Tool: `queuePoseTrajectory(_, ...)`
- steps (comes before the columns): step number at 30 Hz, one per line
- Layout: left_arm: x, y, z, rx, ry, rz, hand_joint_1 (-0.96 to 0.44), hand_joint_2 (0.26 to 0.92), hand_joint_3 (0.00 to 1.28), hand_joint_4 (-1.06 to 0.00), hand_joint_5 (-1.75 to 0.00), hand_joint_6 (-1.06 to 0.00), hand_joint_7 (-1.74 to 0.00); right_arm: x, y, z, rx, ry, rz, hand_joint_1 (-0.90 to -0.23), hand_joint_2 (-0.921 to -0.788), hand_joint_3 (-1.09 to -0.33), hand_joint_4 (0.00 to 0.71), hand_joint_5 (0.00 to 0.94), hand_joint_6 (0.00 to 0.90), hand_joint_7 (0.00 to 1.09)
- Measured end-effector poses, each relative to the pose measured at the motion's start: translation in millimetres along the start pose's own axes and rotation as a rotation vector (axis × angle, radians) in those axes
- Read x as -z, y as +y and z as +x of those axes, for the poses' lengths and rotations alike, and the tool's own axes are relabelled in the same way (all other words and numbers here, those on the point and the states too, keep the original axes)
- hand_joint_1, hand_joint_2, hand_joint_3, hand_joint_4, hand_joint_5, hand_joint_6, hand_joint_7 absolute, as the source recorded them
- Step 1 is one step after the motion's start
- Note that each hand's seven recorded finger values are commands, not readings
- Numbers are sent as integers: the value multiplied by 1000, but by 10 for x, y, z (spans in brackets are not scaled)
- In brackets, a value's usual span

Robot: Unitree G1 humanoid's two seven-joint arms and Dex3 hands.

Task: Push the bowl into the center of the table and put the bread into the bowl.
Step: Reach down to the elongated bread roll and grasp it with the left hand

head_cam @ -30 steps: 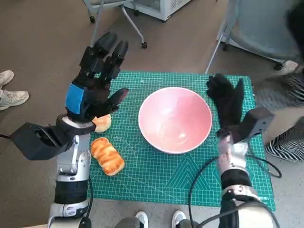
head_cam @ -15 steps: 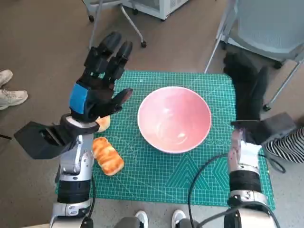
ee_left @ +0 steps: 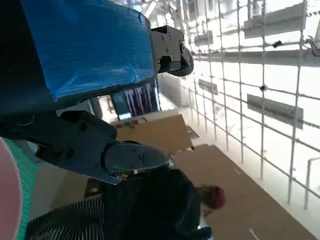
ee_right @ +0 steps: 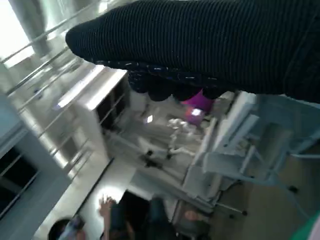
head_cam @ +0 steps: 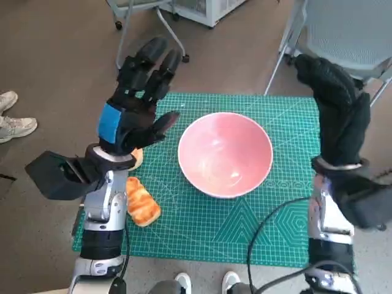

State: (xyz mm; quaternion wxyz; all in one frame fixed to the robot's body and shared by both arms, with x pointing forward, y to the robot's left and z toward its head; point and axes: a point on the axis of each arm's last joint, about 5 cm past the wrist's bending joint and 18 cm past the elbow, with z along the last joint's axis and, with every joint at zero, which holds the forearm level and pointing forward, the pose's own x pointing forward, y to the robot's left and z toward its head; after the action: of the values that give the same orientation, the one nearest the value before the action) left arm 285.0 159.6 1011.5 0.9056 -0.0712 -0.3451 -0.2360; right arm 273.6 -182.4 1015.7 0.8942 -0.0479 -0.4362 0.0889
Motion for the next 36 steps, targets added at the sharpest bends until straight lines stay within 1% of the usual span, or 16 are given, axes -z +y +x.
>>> queuePoseTrajectory(7, -18, -25, 61, 33, -18, -6, -510, 921, 301, -158, -10, 1, -491, -72, -11, 10, -14, -2, -8, -734, -921, -684, 195, 31, 54, 547)
queuePoseTrajectory(19, -38, -9, 100, 82, -39, -19, -488, 921, 297, -150, -6, 1, -468, -106, -1, -5, -18, 21, 1, -726, -921, -676, 200, 26, 57, 556)
queuePoseTrajectory(26, -45, 39, 80, 81, -37, -4, -486, 921, 277, -148, -5, 1, -460, -110, 19, 1, -22, 23, 7, -722, -921, -676, 201, 23, 60, 560)
queuePoseTrajectory(32, -87, 98, 63, 81, -39, 37, -500, 921, 245, -148, -4, 1, -479, -105, 38, 3, -24, 26, 15, -720, -921, -676, 202, 21, 59, 561)
queuePoseTrajectory(35, -131, 136, 51, 89, -37, 70, -495, 921, 231, -134, -2, 1, -478, -102, 50, 3, -25, 27, 19, -720, -921, -675, 203, 21, 59, 562)
queuePoseTrajectory(36, -152, 156, 46, 96, -35, 89, -485, 921, 222, -113, -3, 1, -444, -101, 53, 4, -25, 28, 21, -720, -921, -675, 203, 20, 59, 562)
